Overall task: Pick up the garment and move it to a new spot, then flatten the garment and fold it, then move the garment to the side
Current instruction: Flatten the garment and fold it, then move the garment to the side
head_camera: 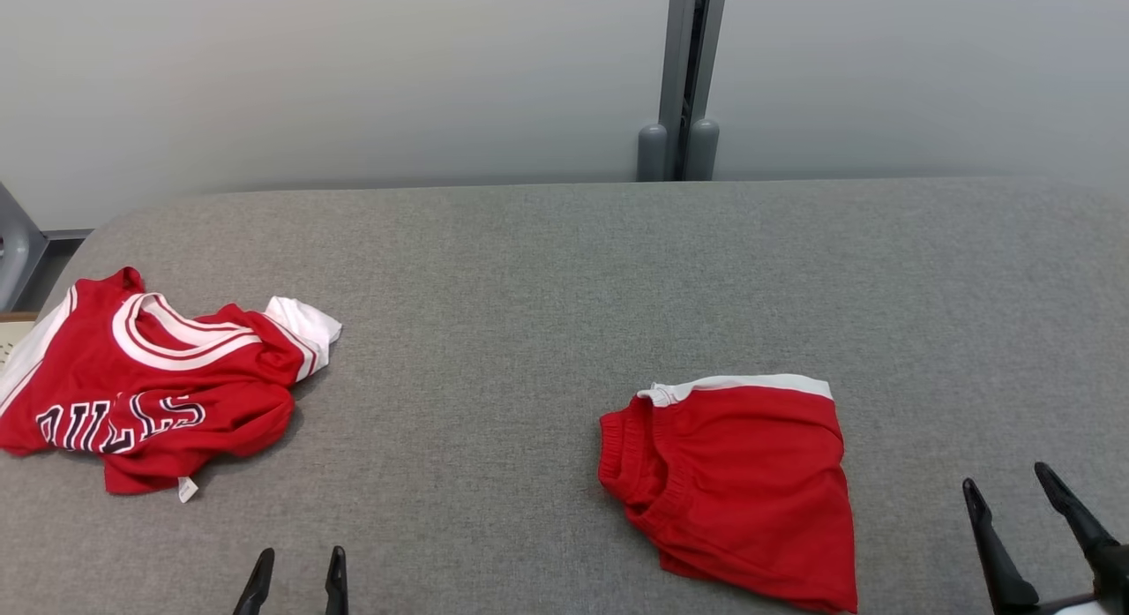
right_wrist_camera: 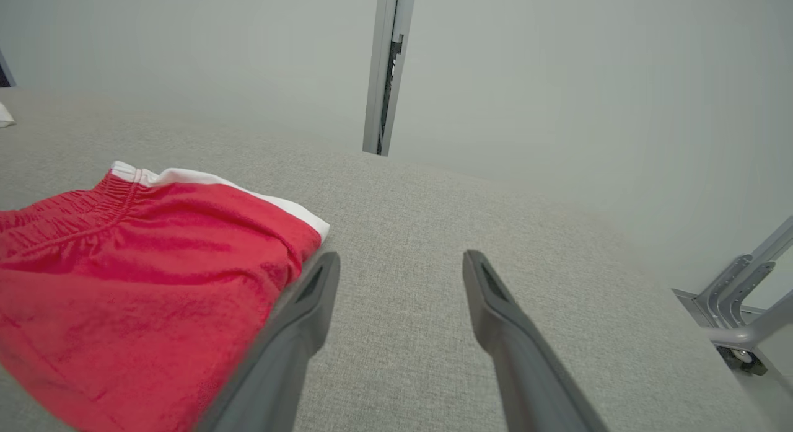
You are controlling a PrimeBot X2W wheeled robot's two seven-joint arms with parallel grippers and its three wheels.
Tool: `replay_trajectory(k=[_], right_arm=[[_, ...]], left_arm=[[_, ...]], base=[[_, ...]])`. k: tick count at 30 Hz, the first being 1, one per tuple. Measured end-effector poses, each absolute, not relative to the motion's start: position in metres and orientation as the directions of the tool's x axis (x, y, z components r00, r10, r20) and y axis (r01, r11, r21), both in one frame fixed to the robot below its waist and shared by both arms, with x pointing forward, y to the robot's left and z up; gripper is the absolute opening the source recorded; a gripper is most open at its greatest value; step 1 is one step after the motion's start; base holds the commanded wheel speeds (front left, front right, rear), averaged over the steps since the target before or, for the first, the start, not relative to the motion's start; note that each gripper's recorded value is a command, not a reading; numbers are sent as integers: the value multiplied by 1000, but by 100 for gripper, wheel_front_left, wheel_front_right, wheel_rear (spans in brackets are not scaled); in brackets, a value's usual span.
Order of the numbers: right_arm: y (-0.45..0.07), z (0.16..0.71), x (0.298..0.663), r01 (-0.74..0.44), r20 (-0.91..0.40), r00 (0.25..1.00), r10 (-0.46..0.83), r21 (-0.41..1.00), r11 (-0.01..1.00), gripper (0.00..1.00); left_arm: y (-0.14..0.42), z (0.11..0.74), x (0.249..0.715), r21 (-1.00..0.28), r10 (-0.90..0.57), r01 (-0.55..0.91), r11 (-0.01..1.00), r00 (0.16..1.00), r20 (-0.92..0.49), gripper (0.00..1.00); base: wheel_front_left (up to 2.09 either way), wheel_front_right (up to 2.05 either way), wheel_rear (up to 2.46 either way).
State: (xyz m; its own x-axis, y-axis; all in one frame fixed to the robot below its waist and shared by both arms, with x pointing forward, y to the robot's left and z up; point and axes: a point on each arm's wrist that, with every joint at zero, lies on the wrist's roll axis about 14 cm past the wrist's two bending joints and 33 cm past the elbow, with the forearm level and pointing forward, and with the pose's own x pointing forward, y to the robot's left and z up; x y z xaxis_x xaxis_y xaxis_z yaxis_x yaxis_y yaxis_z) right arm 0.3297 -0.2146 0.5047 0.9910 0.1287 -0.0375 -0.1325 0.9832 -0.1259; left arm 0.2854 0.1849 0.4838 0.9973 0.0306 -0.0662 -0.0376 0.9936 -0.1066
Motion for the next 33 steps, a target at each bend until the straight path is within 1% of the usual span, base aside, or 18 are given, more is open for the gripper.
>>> replay_trajectory(k=[5, 9, 11, 13, 15, 17, 18, 19, 24, 27, 29, 31, 32, 33], right_arm=[[-212, 501, 318, -108, -39, 994, 104, -118, 987, 100], [-205, 505, 319, -96, -15, 995, 95, -76, 993, 100], [-197, 514, 325, -93, 19, 996, 93, -7, 996, 100], [-183, 519, 333, -119, 42, 992, 116, 74, 990, 100], [-174, 514, 340, -122, 27, 993, 119, 182, 976, 100], [-155, 503, 347, -146, -53, 984, 169, 296, 944, 100], [-152, 497, 351, -133, -101, 979, 179, 352, 926, 100], [-149, 491, 355, -133, -151, 968, 202, 376, 917, 100], [-137, 473, 374, -119, -329, 902, 281, 435, 892, 100], [-122, 452, 371, -119, -446, 827, 342, 456, 882, 100], [-117, 436, 364, -133, -522, 774, 359, 420, 898, 100], [-111, 425, 360, -146, -572, 727, 381, 414, 899, 100], [-108, 424, 360, -161, -579, 716, 390, 407, 899, 100], [-109, 425, 363, -161, -578, 718, 387, 403, 901, 13]], left_arm=[[184, 485, 283, -113, 34, -40, 993, 998, -62, 100], [185, 487, 281, -118, 42, -48, 992, 998, -52, 100], [185, 489, 280, -120, 42, -47, 992, 998, -46, 100], [185, 490, 279, -121, 45, -50, 991, 998, -42, 100], [186, 491, 278, -122, 48, -53, 991, 998, -38, 100], [187, 491, 277, -122, 54, -58, 991, 998, -37, 100], [187, 491, 277, -122, 55, -59, 991, 998, -37, 100], [187, 490, 277, -121, 57, -61, 991, 998, -40, 100], [183, 485, 277, -125, 45, -52, 991, 997, -61, 100], [181, 483, 277, -127, 41, -49, 991, 997, -66, 100], [182, 483, 277, -127, 45, -53, 990, 997, -67, 100], [183, 483, 278, -128, 50, -59, 990, 996, -71, 100], [183, 483, 279, -130, 53, -62, 990, 996, -71, 100], [182, 483, 280, -134, 53, -62, 989, 996, -71, 100]], base=[[0, 0, 0], [0, 0, 0], [0, 0, 0], [0, 0, 0], [0, 0, 0], [0, 0, 0], [0, 0, 0], [0, 0, 0], [0, 0, 0], [0, 0, 0], [0, 0, 0], [0, 0, 0], [0, 0, 0], [0, 0, 0]])
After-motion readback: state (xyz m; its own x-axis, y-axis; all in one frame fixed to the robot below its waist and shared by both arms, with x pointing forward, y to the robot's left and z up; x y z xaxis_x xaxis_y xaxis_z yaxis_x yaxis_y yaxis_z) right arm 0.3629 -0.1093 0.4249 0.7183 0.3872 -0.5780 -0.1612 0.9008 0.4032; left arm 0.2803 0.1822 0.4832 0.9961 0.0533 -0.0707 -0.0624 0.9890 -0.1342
